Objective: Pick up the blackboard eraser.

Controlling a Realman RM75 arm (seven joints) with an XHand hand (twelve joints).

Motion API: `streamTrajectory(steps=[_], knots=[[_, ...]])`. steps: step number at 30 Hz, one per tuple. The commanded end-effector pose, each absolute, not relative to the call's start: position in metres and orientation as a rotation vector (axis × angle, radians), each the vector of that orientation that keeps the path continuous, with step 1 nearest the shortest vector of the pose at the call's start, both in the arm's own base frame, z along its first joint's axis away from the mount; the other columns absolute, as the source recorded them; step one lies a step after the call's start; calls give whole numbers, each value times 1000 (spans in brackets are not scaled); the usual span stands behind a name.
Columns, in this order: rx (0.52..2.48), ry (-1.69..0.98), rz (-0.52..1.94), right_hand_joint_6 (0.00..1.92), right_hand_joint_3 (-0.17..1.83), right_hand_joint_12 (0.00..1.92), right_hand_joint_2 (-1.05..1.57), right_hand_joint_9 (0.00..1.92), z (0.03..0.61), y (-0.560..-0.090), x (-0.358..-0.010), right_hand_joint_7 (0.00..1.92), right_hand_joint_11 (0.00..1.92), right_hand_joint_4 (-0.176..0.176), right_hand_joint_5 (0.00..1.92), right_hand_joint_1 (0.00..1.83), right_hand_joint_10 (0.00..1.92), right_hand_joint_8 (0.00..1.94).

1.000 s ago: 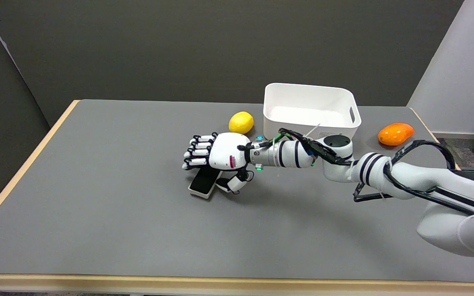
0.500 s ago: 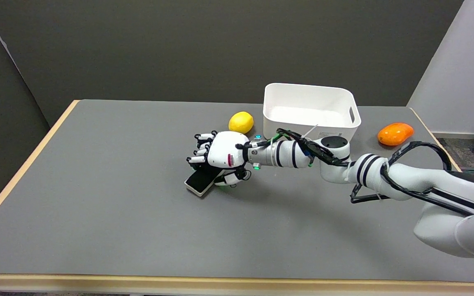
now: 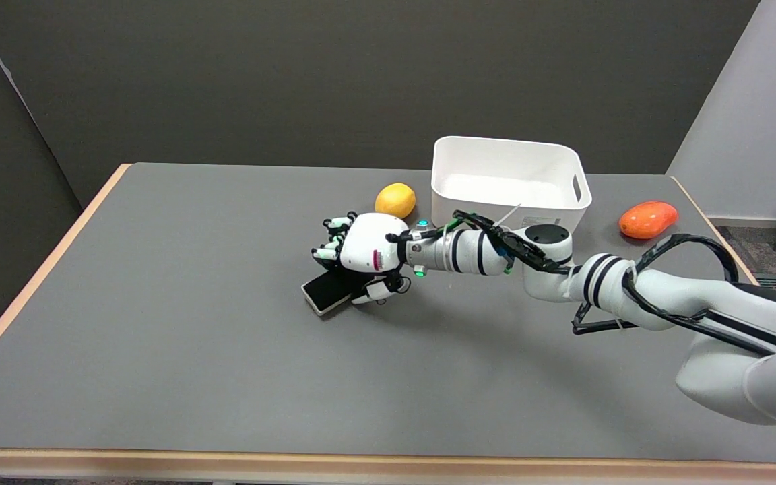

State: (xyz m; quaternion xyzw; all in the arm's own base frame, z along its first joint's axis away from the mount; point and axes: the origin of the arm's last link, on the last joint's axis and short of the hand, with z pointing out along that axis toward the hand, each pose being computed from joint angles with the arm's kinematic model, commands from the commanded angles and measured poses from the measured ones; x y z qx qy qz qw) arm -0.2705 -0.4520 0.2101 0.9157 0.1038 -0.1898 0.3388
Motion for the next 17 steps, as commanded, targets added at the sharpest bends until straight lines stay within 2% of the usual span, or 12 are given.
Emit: streamTrajectory(steps=[1,4,7,9,12,17], knots=[[2235,457,-347,1729,207,1101,1238,594,241,-468,-207,730,131,-73,462,1109,1224,1441],[2143,554,-287,1684,209,1125,1226,617,259,-468,-172,751,151,-72,480,1118,1243,1439],[2041,620,-257,1616,179,1067,1224,675,281,-466,-146,777,233,-84,502,1135,1173,1430],[1964,661,-242,1611,210,1178,1208,652,295,-465,-128,783,197,-85,508,1134,1267,1439],[1821,698,-233,1599,214,1185,1202,661,324,-466,-104,790,205,-90,514,1139,1270,1436],[1611,652,-254,1588,215,1193,1198,670,376,-477,-90,796,215,-94,519,1143,1271,1433]])
